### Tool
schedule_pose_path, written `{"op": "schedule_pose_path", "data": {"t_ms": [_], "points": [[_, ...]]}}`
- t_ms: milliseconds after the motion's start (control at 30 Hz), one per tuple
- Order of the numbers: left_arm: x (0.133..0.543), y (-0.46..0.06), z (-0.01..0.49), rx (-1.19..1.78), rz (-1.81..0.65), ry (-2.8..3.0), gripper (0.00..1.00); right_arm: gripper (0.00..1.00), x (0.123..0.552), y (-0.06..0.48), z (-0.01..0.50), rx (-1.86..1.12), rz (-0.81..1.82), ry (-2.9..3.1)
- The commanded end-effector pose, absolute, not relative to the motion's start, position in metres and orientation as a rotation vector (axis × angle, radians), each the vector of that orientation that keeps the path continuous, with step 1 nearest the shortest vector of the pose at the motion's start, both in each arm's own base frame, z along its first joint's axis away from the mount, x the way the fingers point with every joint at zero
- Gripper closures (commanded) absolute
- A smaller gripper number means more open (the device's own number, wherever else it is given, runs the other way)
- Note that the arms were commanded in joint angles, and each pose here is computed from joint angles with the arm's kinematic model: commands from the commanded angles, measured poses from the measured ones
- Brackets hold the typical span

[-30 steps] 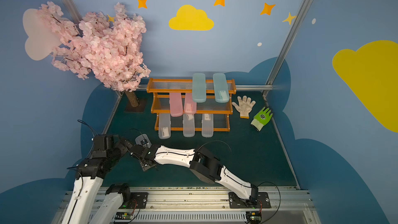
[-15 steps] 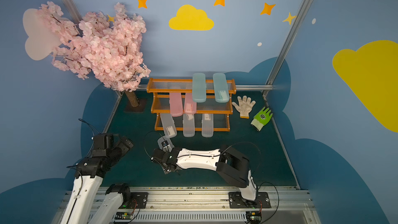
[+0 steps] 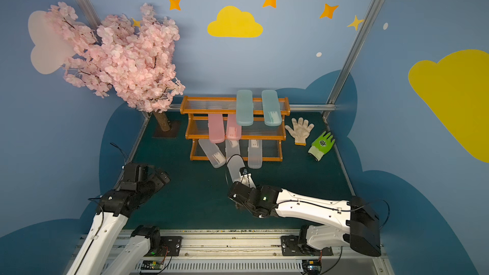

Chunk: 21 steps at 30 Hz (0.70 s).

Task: Place the pencil cases on the shelf according to color
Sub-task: Place the pencil case on the shelf.

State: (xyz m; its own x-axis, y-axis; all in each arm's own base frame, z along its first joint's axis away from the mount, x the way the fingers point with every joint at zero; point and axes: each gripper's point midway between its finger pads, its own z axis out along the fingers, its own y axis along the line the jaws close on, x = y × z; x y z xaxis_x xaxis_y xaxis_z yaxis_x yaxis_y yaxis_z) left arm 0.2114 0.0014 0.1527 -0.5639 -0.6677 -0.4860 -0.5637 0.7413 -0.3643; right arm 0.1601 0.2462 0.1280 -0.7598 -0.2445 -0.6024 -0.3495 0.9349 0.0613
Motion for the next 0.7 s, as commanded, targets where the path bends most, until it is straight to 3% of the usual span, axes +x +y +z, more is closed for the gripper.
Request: {"op": "schedule_pose_path", "data": {"t_ms": [0,200,400,667], "points": [[0.217,0.001,0.156,-0.918,-0.203,2.301,0.00,0.37,0.174,0.222,0.139,-0.345,0.201,2.398],[0.226,-0.009,0.146,-0.881,-0.214,2.337,0.00,0.36,0.200,0.184,0.138,-0.192,0.285,2.414],[0.233,-0.015,0.140,-0.839,-0.208,2.355,0.00,0.36,0.230,0.182,0.135,-0.154,0.398,2.480],[0.234,-0.012,0.139,-0.817,-0.183,2.350,0.00,0.38,0.276,0.160,0.125,-0.055,0.329,2.539]]}}
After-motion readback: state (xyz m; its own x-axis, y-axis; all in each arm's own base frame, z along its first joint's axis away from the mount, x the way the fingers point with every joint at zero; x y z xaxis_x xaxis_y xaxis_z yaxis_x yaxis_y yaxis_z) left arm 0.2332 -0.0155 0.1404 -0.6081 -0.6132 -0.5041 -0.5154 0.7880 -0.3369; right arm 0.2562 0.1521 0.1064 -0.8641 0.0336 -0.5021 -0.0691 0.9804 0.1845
